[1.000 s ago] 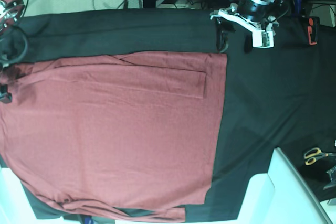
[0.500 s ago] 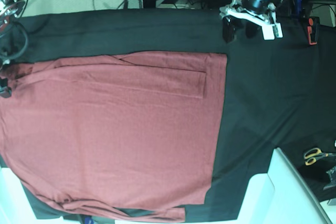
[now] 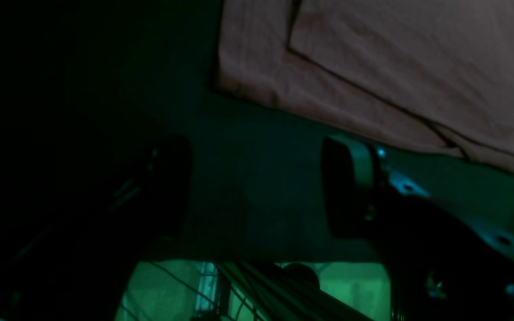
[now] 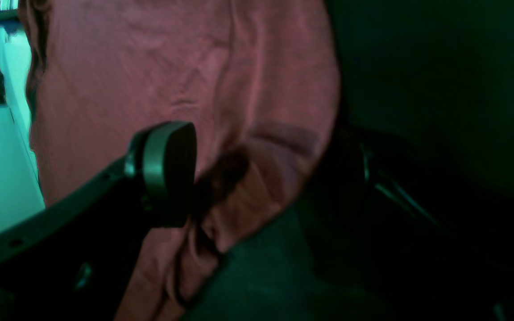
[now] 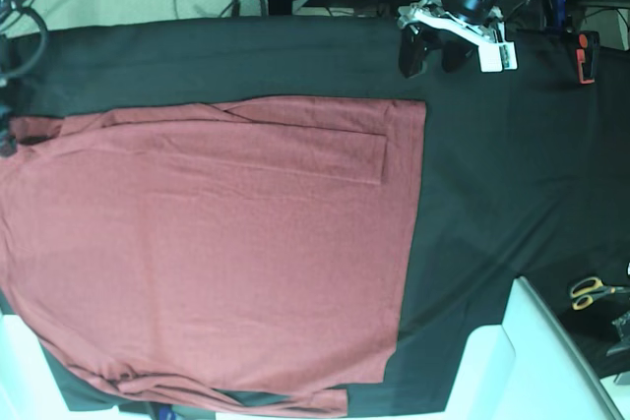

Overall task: Fold the T-shirt properly
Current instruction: 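Release the sleeve and move the left gripper to the shirt's side edge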

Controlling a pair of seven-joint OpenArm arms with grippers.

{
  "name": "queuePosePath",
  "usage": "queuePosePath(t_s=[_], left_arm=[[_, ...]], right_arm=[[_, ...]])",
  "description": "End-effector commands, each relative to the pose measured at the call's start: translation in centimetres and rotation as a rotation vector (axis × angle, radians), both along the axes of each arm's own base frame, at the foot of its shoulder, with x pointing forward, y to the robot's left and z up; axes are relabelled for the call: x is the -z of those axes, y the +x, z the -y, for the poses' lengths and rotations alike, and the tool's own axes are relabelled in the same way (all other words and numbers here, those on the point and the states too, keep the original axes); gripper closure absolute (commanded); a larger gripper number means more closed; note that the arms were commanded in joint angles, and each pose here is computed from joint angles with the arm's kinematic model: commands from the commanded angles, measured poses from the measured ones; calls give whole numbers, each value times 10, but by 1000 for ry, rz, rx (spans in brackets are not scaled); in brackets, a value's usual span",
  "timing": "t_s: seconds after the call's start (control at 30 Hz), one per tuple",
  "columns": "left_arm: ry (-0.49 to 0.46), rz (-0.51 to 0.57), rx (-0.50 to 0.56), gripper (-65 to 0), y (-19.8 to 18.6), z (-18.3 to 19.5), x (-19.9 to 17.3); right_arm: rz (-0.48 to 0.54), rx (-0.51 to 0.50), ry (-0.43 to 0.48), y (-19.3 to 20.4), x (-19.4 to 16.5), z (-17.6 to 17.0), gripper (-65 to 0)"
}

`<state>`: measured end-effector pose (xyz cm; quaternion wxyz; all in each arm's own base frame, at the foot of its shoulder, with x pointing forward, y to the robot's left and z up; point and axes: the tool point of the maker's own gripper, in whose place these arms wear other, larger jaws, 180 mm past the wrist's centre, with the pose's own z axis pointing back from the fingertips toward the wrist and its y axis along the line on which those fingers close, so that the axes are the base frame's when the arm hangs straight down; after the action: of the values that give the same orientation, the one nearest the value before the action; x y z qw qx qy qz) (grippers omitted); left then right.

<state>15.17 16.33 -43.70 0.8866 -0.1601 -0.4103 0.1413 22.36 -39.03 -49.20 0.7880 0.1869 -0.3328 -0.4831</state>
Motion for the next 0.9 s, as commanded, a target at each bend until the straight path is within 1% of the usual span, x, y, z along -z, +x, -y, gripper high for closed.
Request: queuePosePath(t_s=[0.0,0.1,0.17,0.23,0.4,0.47,0.6,0.67,0.7,0.73,0.8,0.87], left_arm=[[0,25,6,-434,2,-1,-6],[-1,28,7,-434,3,-1,-7],[-2,31,8,-434,4,0,-7],[-2,31,8,-434,4,0,-7],[-3,26,7,-434,2,0,-6],[-6,24,5,-434,1,0,-6],[-7,24,4,-434,1,0,-6],[-6,20,3,-434,0,0,-5],[-6,10,-1,-434,-2,-1,-2],[-7,3,-7,-434,-3,-2,1],[-19,-8,-29,-441,-6,-1,6],[-61,-12,-69,-443,-6,2,7]], right_arm=[[-75,-34,15,-15,11,-8,-432],[-66,-60,-3,-17,10,-14,-432],[-57,-60,3,-14,11,-20,-432],[-47,-57,1,-9,9,-19,-432],[-1,-58,-7,16,-3,-17,-432],[16,-56,-19,25,-11,-10,-432],[3,-8,-8,29,-13,-3,-431],[1,0,-5,30,-13,-2,-425],[1,0,-6,30,-13,-1,-399],[1,0,-6,30,-13,-1,-354],[1,0,-6,30,-13,-1,-239],[1,-1,-5,29,-13,-1,-89]])
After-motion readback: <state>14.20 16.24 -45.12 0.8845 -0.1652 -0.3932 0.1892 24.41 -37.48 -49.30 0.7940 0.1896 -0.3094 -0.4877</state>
